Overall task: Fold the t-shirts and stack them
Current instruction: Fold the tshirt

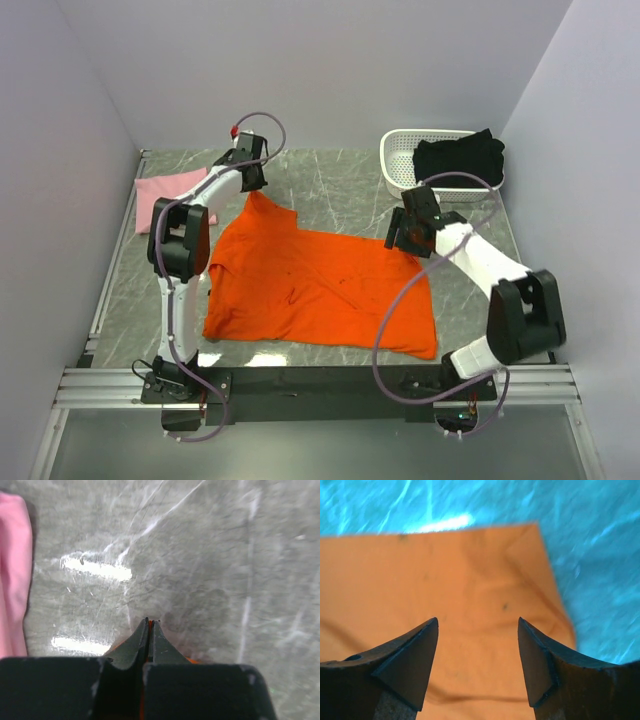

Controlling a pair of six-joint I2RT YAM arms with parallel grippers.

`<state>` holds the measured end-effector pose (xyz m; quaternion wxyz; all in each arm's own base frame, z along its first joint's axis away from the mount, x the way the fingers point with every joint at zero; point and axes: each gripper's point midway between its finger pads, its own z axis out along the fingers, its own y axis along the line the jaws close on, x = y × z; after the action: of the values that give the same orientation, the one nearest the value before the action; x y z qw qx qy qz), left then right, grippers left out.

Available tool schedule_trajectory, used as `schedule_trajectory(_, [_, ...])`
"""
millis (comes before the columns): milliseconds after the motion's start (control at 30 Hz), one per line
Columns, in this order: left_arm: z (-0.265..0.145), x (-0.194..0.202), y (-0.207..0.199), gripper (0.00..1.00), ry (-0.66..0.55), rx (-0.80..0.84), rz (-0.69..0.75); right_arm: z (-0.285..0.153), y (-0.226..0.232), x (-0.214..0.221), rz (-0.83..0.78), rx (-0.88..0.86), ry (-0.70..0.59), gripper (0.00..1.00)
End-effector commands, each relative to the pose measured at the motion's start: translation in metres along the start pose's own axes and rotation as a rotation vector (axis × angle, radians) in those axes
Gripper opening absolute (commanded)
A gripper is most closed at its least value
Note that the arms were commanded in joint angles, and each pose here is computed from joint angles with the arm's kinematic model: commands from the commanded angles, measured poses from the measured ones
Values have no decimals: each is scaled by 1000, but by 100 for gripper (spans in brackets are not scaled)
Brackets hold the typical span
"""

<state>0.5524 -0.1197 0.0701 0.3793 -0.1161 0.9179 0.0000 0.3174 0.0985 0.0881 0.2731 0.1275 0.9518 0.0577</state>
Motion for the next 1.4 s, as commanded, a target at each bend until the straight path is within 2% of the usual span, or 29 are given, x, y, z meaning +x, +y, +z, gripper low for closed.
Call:
schedule_trajectory(0, [-35, -39, -11, 1, -88, 74, -24, 16, -4, -35, -61, 77, -56, 70])
schedule_trajectory(267, [-43, -45, -19, 1, -85, 116, -21, 60, -19, -53, -132, 255, -17, 62])
schedule_trajectory(467, [-47, -47, -20, 1, -86, 126, -15, 64, -34, -51, -133, 353, -5, 52])
schedule_trajectory(700, [-49, -48, -18, 1, -92, 120, -10, 71, -40, -37, -149, 362, 34, 43])
schedule_trajectory(1367, [-45, -44, -16, 1, -83, 109, -1, 83, -45, -30, -198, 392, 79, 36])
